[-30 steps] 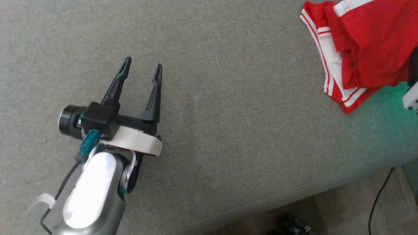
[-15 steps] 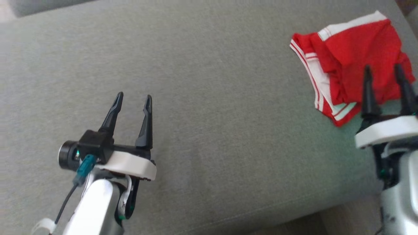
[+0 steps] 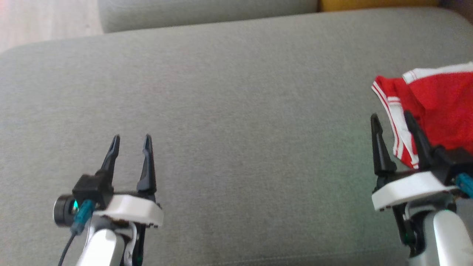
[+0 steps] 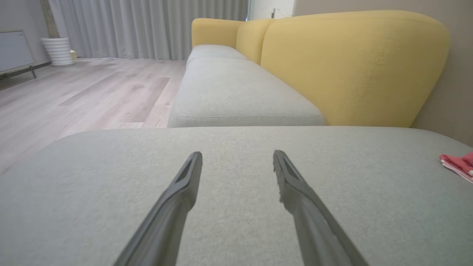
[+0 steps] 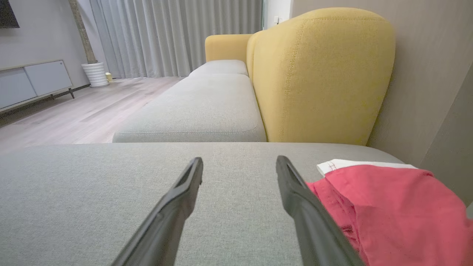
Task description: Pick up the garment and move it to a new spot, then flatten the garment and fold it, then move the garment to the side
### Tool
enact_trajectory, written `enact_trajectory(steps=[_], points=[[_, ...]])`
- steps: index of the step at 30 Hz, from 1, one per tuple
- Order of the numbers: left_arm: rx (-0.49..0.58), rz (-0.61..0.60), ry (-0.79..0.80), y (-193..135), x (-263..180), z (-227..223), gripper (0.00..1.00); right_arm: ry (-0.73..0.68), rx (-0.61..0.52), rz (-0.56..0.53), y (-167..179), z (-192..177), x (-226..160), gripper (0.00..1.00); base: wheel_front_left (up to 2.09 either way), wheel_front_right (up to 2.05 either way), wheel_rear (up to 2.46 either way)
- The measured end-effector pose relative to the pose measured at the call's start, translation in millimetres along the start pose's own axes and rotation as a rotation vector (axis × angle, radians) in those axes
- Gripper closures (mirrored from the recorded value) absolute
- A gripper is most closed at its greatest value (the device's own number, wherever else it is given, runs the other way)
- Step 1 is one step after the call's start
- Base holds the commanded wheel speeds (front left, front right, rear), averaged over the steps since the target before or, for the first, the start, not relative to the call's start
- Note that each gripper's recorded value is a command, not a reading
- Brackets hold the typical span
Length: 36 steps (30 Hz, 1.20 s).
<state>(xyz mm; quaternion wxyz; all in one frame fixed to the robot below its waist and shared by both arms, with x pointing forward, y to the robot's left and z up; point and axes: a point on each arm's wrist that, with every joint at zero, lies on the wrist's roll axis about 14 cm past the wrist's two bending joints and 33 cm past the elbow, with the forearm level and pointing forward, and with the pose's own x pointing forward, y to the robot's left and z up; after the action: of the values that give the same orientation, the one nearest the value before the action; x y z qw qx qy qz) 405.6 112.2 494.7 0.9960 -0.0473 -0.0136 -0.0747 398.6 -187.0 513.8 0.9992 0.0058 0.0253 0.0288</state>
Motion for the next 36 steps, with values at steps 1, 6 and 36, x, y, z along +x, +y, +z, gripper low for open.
enact_trajectory(steps=[1,6,36], points=[[0.006,0.02,0.001,6,-6,1,0.0,0.004,0.004,0.01,4,-1,-2,0.0,0.0,0.0,0.0],[0.021,0.058,0.002,18,-33,4,0.0,0.004,0.011,0.038,16,1,-13,0.0,0.0,0.0,0.0],[0.05,0.047,-0.004,18,-65,13,0.0,0.009,0.054,0.055,24,-1,-43,0.0,0.0,0.0,0.0]])
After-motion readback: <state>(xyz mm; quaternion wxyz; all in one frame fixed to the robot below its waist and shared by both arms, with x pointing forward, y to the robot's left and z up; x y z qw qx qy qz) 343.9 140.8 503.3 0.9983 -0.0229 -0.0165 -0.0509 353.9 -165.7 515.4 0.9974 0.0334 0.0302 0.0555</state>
